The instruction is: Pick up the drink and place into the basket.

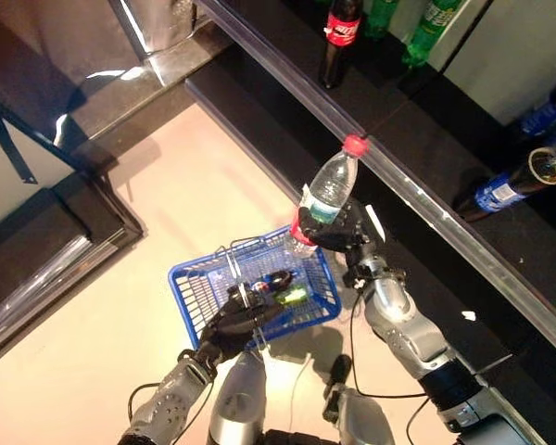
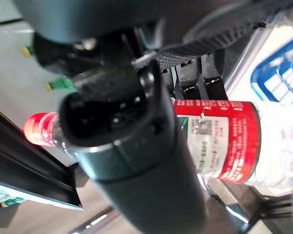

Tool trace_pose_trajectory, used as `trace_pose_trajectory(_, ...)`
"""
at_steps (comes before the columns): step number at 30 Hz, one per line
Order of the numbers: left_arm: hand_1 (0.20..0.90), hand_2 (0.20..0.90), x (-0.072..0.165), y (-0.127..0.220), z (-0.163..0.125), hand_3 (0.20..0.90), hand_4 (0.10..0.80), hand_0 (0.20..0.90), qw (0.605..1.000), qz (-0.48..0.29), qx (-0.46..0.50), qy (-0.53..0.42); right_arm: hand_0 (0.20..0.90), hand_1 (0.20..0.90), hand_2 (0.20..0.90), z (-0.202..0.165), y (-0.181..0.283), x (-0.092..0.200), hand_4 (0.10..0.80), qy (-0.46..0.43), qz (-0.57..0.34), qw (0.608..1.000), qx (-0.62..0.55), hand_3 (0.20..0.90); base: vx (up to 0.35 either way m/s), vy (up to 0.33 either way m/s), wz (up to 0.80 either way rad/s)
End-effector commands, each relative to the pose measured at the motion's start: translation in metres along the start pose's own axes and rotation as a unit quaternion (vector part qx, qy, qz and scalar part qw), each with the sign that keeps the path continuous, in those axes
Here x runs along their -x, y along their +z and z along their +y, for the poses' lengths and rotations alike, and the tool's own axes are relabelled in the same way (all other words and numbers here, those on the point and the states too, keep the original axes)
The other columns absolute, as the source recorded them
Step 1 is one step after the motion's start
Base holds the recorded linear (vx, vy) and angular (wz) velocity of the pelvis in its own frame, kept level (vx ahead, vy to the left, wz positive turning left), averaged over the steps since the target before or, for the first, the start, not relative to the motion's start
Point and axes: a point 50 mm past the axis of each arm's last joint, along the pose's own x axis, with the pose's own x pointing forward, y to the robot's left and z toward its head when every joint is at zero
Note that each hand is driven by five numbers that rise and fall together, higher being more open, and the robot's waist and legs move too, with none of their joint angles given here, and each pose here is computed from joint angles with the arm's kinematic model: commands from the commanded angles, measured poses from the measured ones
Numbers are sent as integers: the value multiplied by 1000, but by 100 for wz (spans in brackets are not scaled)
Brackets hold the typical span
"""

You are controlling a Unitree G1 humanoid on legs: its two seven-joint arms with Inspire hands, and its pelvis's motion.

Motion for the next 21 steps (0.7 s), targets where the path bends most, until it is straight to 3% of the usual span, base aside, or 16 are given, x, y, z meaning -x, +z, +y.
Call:
trace_pose_trajectory(1, 300, 300, 5, 30, -98, 200, 100, 300, 946, -106, 24, -306, 300, 300, 300, 24, 45, -1, 100, 39, -140, 989, -33, 200, -2, -10, 11)
trace_pose_trajectory(13, 300, 300, 14, 51, -138, 200, 100, 300, 894, -136, 4, -427, 300, 300, 300, 41, 6, 2, 100, 43, -64, 997, -1, 200, 2, -7, 8)
trace_pose_trajectory(21, 300, 300, 18, 55, -148, 200, 100, 300, 876, -145, 17, -459, 300, 300, 300, 47, -18, 9, 100, 42, -23, 999, 5, 200, -3, 1, 1)
